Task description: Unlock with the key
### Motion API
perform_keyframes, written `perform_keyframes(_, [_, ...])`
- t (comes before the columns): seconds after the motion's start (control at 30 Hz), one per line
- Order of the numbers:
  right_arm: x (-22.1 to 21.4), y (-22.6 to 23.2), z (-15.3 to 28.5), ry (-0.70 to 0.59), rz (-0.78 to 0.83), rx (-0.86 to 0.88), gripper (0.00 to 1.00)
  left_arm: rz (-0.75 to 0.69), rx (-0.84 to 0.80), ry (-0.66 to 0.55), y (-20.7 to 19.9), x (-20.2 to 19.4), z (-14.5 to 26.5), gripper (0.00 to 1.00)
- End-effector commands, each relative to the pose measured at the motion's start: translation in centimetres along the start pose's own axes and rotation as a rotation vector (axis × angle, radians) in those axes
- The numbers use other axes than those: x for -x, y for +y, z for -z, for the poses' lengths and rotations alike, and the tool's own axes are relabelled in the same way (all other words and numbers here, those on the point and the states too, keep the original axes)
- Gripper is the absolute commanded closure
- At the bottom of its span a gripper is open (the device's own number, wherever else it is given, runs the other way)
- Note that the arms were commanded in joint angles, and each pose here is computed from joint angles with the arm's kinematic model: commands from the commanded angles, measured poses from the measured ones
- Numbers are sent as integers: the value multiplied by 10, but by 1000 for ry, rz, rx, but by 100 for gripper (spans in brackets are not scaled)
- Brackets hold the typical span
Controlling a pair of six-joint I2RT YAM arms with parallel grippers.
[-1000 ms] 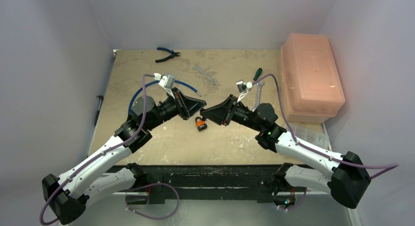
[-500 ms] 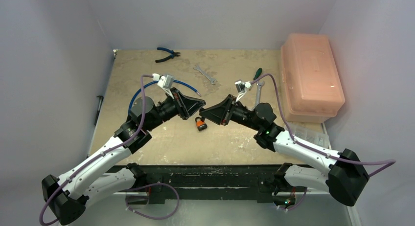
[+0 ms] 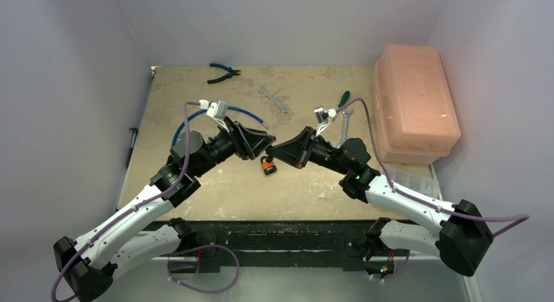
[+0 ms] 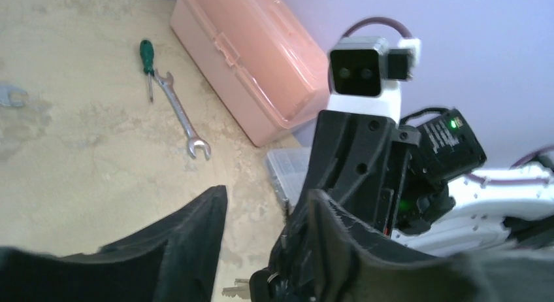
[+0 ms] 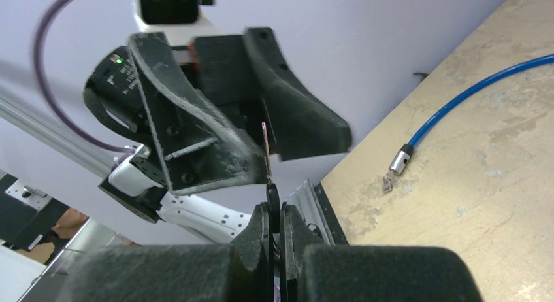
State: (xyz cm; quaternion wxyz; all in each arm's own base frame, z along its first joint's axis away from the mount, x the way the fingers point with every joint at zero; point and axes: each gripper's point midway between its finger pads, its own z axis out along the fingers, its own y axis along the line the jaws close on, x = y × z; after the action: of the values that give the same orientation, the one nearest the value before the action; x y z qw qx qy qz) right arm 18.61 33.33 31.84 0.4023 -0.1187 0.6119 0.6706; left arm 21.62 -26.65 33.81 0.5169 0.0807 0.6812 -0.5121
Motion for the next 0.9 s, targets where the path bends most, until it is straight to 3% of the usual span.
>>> perform_keyframes(0.0, [12,18,8,-28,41,18,100,-13,147,-12,22,8,6,37])
perform_keyframes(0.1, [5,4,19,-17,50,-61,100,-34,250,-18,37,10,19,24])
perform_keyframes(0.2, [-1,-6,29,-7,61,-125,100,-52,331,-17,48,13,30,18])
perform_keyframes(0.37, [-9,-22,45,15,75,-224,100,-68,498,40,70,12,42,18])
perform_keyframes(0.6, [-10,-38,62,47,114,-361,100,-81,596,77,84,11,46,18])
perform_keyframes(0.87, [-6,-46,77,63,134,-475,100,-26,755,250,117,-29,37,24])
